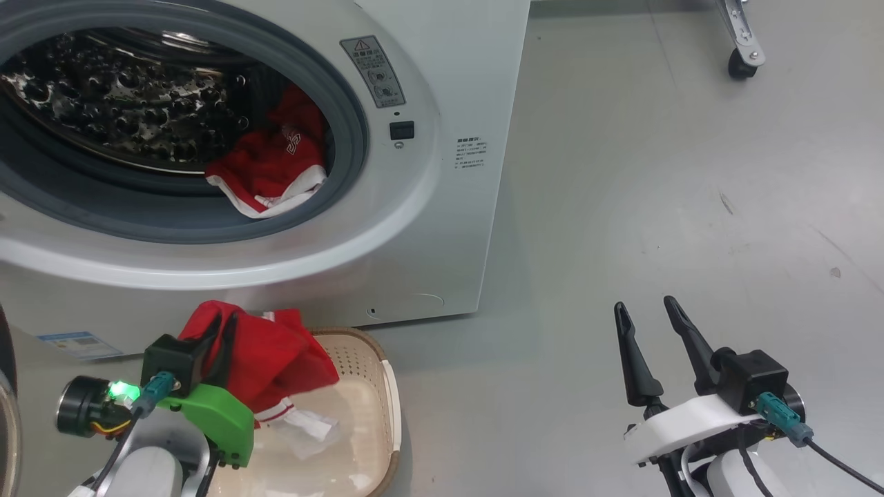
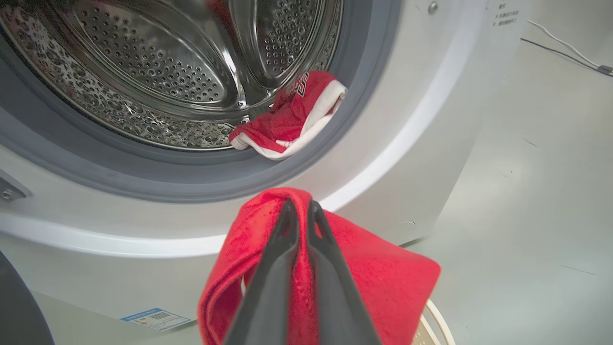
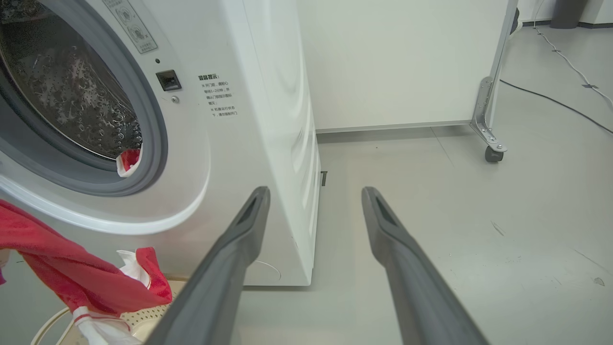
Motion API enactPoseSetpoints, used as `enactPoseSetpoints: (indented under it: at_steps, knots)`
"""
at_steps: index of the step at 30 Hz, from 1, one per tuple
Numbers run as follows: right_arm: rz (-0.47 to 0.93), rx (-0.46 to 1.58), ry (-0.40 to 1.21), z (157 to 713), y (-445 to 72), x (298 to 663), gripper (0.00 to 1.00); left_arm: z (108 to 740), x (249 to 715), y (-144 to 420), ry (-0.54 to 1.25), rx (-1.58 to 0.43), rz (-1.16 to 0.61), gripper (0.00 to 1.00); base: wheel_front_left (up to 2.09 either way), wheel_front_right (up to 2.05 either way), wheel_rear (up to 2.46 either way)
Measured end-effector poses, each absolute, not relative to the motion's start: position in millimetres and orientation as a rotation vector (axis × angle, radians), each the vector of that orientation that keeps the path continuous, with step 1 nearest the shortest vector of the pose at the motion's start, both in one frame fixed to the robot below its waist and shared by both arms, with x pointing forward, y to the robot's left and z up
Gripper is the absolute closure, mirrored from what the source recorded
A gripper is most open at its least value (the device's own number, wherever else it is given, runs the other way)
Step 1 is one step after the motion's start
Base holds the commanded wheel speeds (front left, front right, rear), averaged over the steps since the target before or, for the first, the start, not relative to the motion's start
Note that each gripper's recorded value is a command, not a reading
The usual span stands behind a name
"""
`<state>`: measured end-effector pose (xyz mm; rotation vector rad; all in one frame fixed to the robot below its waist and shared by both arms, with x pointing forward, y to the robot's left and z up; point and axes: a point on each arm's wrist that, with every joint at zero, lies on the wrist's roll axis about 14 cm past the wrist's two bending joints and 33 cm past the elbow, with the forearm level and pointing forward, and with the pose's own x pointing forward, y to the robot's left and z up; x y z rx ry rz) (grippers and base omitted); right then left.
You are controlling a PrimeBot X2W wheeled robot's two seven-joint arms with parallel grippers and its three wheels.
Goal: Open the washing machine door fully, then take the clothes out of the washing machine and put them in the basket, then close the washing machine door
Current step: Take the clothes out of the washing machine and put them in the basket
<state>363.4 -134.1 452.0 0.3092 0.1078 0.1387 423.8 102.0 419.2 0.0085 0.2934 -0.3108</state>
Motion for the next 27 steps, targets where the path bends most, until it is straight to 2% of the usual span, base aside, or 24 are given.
enactPoseSetpoints:
  at_steps: [12, 27]
  knots:
    - [0.136, 0.306, 0.135, 440, -134, 385, 0.00, 352, 413, 90, 0.522, 0.044, -0.379, 1.00, 0.00, 0.00, 0.00]
    - [0.093, 0.295, 0.196, 412, -147, 403, 0.00, 297, 431, 75, 0.654, 0.105, -0.459, 1.00, 0.00, 0.00, 0.00]
